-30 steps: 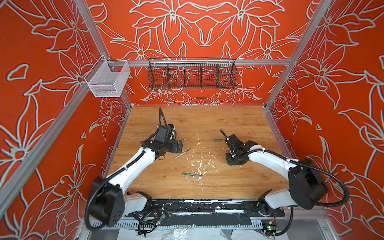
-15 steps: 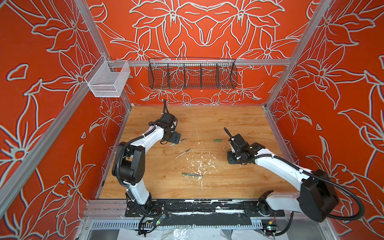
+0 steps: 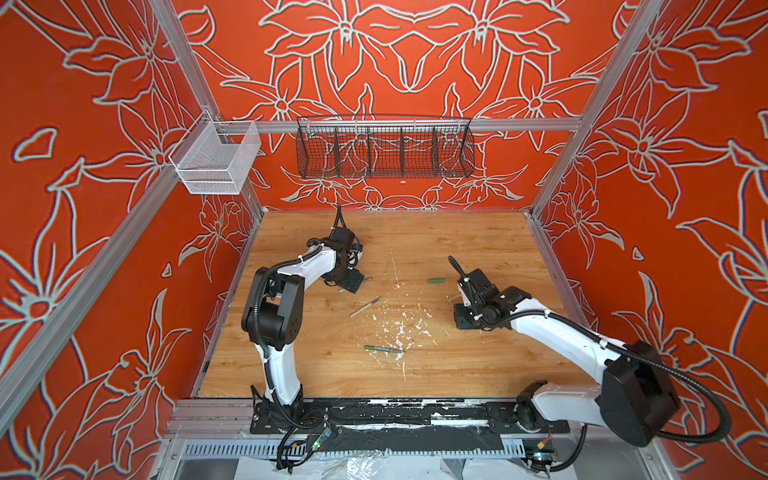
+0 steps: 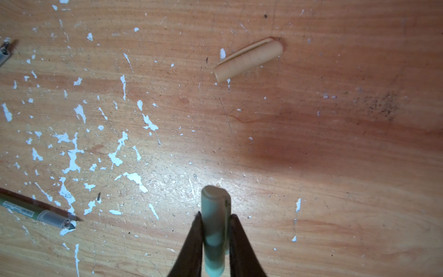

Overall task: Insert the pens into the pen caps
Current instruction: 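Move the left gripper over the pale fountain pen and lower toward it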

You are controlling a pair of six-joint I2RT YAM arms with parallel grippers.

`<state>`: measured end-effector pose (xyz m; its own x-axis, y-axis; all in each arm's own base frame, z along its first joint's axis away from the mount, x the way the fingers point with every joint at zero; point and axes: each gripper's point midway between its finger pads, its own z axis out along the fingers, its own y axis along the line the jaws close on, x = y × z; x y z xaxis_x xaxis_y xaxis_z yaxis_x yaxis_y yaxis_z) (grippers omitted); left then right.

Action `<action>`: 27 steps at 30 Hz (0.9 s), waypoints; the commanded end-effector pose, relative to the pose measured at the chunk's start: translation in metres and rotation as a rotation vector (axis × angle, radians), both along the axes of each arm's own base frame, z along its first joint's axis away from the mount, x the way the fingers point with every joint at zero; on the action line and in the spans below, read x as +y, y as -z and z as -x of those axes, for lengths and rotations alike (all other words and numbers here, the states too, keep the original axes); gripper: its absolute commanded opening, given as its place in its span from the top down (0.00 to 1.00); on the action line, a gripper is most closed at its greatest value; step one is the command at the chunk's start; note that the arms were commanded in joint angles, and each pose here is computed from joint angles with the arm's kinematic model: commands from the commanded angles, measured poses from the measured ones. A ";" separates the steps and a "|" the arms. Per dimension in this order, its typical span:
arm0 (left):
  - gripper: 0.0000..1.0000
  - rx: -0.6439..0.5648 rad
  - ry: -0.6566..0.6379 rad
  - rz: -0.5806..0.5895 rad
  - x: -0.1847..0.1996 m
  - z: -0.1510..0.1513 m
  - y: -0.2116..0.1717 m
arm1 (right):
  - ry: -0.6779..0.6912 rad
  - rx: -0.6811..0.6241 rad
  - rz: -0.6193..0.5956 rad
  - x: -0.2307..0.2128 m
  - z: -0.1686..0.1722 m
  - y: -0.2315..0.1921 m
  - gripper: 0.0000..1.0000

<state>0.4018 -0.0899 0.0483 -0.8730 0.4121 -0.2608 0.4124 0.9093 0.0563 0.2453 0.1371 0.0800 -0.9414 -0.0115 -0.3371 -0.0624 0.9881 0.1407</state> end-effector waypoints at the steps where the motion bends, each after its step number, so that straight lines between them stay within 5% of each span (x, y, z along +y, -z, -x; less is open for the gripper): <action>1: 0.10 0.012 0.043 0.000 -0.002 0.005 -0.004 | 0.029 0.004 -0.008 -0.004 0.004 0.001 0.80; 23: 0.15 0.010 -0.019 -0.016 -0.002 -0.016 0.015 | 0.040 0.001 -0.010 -0.003 0.001 0.004 0.79; 27: 0.24 0.051 -0.021 0.007 -0.007 -0.014 0.016 | 0.035 0.001 -0.012 -0.002 0.000 0.005 0.79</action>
<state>0.4152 -0.0933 0.0331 -0.8853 0.3987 -0.2393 0.3991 0.9156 0.0491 0.2469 0.1380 0.0796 -0.9381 0.0103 -0.3461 -0.0459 0.9871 0.1537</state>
